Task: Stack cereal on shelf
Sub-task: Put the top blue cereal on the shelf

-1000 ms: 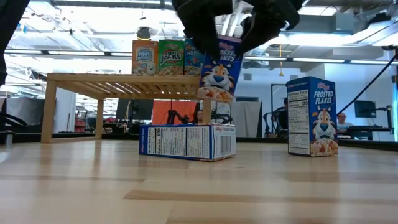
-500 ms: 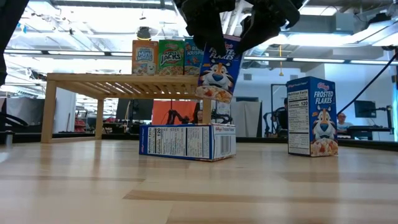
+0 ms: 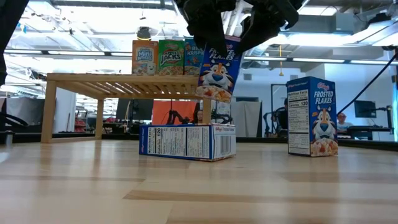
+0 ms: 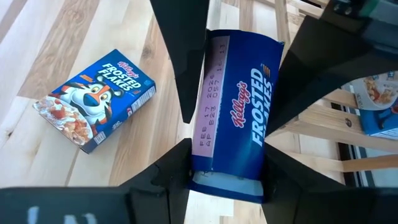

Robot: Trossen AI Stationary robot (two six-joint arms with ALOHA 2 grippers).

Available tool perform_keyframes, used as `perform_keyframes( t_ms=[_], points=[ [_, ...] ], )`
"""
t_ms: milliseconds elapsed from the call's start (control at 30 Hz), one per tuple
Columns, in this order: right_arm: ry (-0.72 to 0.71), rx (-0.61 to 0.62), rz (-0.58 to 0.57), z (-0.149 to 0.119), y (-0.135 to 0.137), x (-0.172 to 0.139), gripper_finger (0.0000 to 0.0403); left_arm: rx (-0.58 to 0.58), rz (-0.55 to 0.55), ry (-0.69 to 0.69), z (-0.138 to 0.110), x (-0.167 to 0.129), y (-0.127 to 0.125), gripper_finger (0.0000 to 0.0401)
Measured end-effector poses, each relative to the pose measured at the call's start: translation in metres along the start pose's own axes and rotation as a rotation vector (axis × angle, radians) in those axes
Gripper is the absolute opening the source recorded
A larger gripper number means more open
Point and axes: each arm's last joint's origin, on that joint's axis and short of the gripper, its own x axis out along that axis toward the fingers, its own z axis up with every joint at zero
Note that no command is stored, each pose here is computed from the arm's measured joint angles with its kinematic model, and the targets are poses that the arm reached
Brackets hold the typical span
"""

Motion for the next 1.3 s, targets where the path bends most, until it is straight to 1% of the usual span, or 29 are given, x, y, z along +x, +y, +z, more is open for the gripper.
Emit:
perform_keyframes(
  t_ms=[267, 400, 633, 733, 833, 933, 1000, 1167, 1300],
  points=[
    [0.0, 0.003, -0.001, 0.0, 0.0, 0.0, 0.0183, 0.008, 0.0, -0.002, 0.0, 0.0, 0.0, 0.018],
    [0.0, 0.026, 0.0, 0.0, 0.0, 0.0, 0.0203, 0.008, 0.001, -0.004, 0.0, 0.0, 0.0, 0.0169],
    [-0.001, 0.028, 0.0, 0.0, 0.0, -0.001, 0.0242, 0.01, 0.005, -0.003, 0.0, 0.0, 0.0, 0.0153],
    [-0.018, 0.032, -0.004, 0.001, -0.002, -0.01, 0.0246, -0.007, 0.024, -0.009, 0.001, 0.0, 0.001, 0.0151],
    [-0.043, 0.044, -0.02, 0.0, -0.009, -0.029, 0.0246, -0.018, 0.034, 0.008, 0.003, -0.006, 0.002, 0.0151],
    [-0.058, 0.063, -0.043, -0.005, -0.018, -0.052, 0.0246, -0.033, 0.03, 0.0, 0.012, -0.019, 0.004, 0.0151],
    [-0.066, 0.085, -0.059, -0.009, -0.023, -0.067, 0.0246, -0.038, 0.005, 0.0, 0.018, -0.032, 0.006, 0.0151],
    [-0.105, 0.166, -0.096, -0.019, -0.034, -0.102, 0.0245, -0.034, -0.025, 0.046, 0.029, -0.078, 0.011, 0.0151],
    [-0.135, 0.217, -0.122, -0.026, -0.039, -0.12, 0.0245, -0.093, -0.016, 0.013, 0.039, -0.119, 0.018, 0.0151]
  ],
)
